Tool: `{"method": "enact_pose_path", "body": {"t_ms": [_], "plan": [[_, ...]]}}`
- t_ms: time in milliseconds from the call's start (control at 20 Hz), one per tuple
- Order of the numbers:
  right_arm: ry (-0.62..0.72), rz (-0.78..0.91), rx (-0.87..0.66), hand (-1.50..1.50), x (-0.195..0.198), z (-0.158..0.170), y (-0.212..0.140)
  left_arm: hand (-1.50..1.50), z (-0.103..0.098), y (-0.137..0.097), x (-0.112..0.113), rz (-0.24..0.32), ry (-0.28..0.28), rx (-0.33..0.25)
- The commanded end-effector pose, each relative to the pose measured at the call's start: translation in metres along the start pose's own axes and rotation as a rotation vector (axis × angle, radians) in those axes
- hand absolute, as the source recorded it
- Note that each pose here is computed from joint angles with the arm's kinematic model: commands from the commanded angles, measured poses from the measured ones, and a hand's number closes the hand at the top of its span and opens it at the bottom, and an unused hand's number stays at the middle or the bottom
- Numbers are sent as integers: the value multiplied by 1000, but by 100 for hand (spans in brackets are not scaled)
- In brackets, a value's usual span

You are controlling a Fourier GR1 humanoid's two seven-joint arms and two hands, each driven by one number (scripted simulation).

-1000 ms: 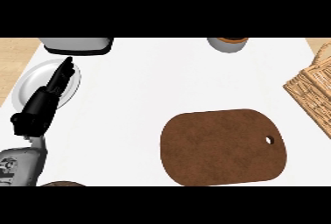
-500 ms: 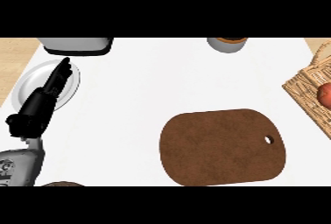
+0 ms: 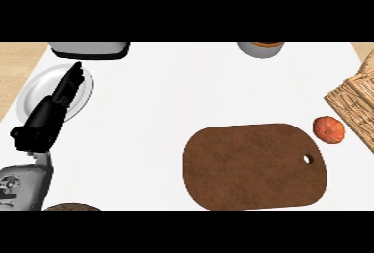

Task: Pick the squash from the cutting board and place it in the basket

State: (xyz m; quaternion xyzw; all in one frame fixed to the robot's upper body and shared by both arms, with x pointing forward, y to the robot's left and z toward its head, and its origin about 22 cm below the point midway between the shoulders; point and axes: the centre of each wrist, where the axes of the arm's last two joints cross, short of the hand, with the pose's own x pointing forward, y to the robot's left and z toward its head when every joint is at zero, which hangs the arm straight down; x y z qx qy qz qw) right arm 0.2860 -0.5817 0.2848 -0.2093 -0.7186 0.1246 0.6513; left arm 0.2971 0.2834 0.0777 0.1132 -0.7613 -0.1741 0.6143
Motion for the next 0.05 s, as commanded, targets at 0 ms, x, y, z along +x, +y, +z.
{"method": "enact_pose_path", "body": {"t_ms": [0], "plan": [[2,-92,-96,-150,-20,28,-17,0,-4,1,6,4,-21,14]]}}
